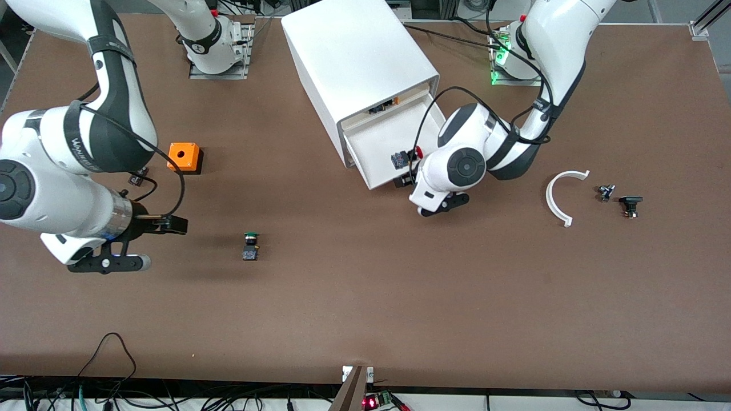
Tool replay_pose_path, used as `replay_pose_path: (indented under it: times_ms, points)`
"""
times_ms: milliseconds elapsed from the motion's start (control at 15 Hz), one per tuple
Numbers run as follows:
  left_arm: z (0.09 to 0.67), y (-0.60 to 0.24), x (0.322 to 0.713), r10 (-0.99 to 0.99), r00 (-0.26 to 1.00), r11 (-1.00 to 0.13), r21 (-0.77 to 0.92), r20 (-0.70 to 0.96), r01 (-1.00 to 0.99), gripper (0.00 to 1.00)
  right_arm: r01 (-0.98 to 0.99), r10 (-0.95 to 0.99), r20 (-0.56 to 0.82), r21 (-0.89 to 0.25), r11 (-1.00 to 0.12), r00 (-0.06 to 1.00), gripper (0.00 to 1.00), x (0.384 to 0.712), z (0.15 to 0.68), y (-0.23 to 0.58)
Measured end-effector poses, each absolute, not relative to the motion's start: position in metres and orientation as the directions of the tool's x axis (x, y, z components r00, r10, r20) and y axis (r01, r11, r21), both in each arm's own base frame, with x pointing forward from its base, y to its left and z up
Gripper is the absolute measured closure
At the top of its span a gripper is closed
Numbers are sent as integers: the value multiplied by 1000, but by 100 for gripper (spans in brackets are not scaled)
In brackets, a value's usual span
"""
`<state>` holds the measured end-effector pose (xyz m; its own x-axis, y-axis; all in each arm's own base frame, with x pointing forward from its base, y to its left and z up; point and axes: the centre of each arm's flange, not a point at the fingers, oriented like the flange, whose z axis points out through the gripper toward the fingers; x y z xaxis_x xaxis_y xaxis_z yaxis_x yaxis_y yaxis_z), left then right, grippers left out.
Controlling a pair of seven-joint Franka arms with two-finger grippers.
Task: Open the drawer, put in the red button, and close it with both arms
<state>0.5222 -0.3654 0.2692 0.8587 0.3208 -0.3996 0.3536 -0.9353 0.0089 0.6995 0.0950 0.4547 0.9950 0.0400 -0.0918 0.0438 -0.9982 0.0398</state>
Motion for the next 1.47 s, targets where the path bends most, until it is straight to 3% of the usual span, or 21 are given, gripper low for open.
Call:
replay_pose_path:
  times_ms: [533,1467]
  points:
    - [266,-408,467,301,833,-943,-16,-464,332,0,64,62,-46,40,-997,997,0,663,489,69]
    - [259,-430,431,289,779,-940,-11,-556,341,0,35,35,-20,4,-999,999,0,559,548,26]
